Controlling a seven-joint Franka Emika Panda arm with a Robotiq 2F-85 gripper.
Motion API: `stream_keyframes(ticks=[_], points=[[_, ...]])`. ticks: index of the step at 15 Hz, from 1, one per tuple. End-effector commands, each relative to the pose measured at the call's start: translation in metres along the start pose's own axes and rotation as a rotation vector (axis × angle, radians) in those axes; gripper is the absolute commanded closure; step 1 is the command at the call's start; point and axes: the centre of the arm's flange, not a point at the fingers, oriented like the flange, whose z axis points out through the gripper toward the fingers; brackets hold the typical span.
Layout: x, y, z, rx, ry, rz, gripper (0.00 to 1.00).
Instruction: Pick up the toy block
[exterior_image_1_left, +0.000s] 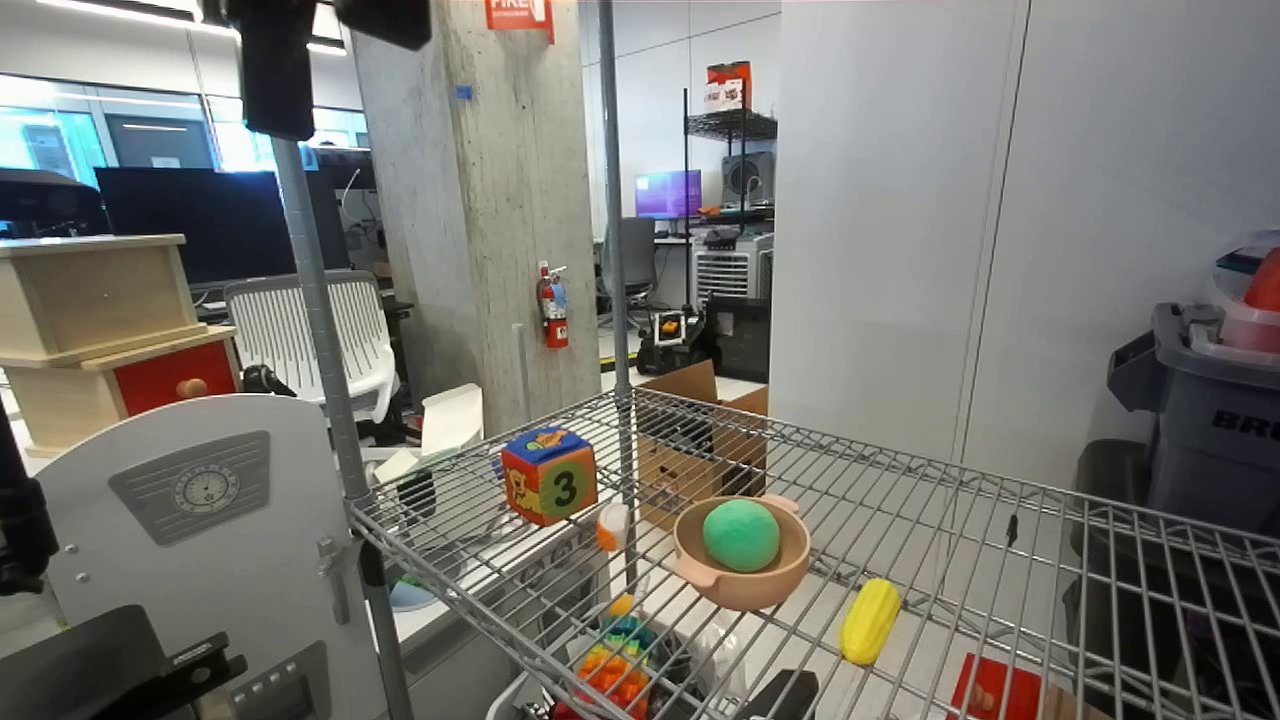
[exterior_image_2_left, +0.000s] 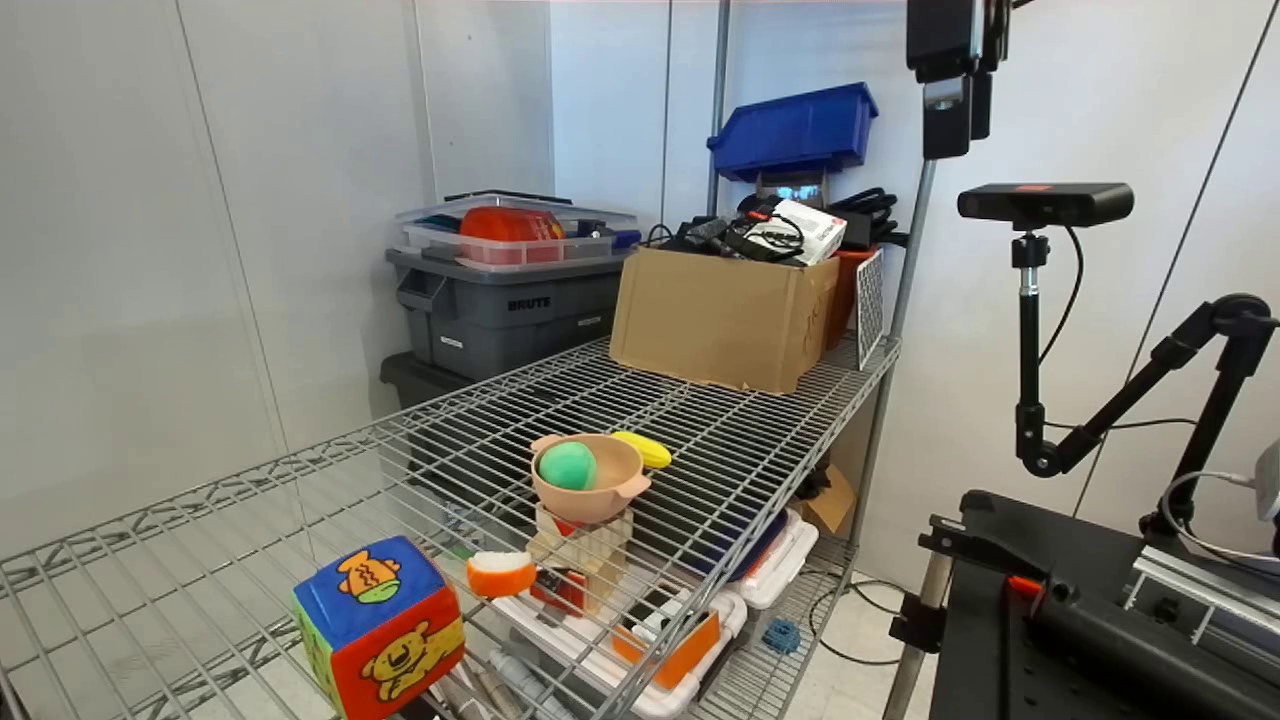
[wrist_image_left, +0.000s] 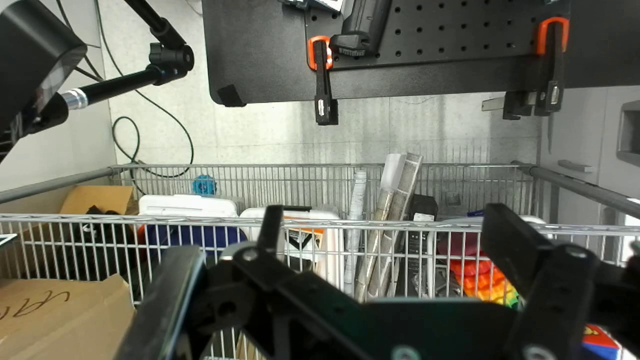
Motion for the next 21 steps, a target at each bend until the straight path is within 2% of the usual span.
stream_keyframes(ticks=[1, 5, 8, 14, 17, 21], points=[[0.009, -0.007, 0.004, 0.007, -0.002, 0.007, 0.00], [0.028, -0.030, 0.014, 0.031, -0.016, 0.002, 0.00], [0.061, -0.064, 0.022, 0.065, -0.005, 0.010, 0.00], [0.165, -0.151, 0.061, 0.183, 0.057, 0.126, 0.00], [0.220, -0.177, 0.095, 0.195, 0.081, 0.197, 0.00], [0.286, -0.213, 0.134, 0.210, 0.070, 0.255, 0.00]])
